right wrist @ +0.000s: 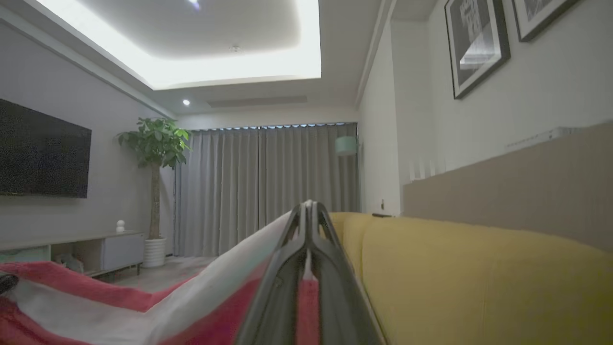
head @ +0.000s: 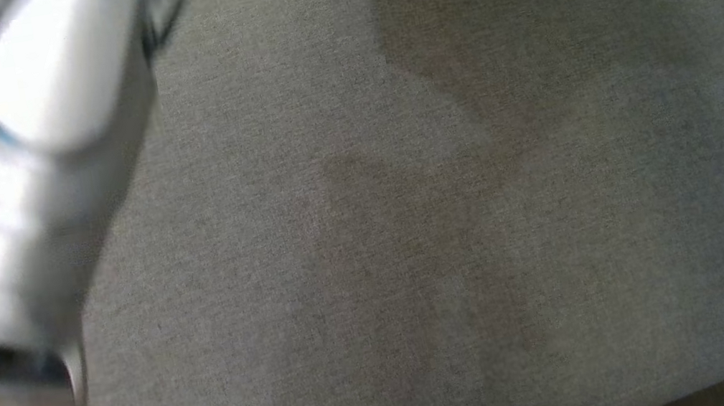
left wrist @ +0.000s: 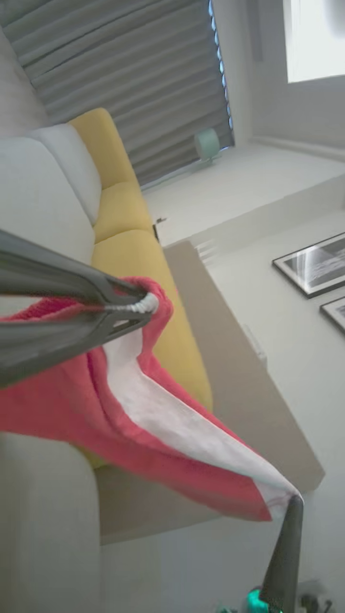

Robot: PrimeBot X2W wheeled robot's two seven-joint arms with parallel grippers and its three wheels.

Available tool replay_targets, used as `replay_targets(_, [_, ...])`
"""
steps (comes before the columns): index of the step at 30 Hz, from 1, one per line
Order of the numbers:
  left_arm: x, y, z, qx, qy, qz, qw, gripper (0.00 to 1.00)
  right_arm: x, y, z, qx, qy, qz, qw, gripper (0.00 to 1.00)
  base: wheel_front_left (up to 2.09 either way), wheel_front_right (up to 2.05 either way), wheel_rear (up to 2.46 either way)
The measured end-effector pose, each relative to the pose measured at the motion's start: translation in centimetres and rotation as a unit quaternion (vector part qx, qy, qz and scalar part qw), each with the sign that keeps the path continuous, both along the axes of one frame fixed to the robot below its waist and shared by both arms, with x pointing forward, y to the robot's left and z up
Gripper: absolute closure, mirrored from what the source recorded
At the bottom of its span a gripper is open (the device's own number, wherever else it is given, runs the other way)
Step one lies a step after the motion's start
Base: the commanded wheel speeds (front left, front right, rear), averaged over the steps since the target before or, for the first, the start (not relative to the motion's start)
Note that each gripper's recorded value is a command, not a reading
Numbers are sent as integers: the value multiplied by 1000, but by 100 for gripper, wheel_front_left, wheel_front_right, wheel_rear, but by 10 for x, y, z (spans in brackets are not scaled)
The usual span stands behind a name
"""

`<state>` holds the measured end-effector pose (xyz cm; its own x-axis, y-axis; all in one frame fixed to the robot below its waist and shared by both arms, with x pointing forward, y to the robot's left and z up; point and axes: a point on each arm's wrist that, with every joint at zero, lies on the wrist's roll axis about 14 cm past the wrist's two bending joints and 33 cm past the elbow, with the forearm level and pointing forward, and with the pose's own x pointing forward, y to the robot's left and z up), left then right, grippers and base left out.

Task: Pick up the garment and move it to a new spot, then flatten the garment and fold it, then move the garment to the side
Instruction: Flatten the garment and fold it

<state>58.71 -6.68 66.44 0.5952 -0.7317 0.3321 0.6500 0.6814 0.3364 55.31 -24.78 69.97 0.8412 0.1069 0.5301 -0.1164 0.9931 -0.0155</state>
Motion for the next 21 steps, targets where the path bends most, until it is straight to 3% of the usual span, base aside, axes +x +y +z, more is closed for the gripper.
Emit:
replay_targets(6, [-59, 4, -112, 9, 117, -38, 992, 100, -35, -8, -109, 41, 128, -8, 991, 100, 0, 0, 0])
replay_targets(11, [-161, 0, -221, 69, 266, -94, 957, 100, -85, -35, -158, 54, 195, -58, 978, 100, 0, 0, 0])
replay_targets(15, [-223, 1, -250, 75, 349, -121, 926, 100, -135, -46, -188, 74, 239, -88, 964, 100, 0, 0, 0])
replay_targets(21, [-270, 2, -245, 66, 389, -149, 907, 100, -201, -62, -212, 94, 281, -123, 947, 100, 0, 0, 0])
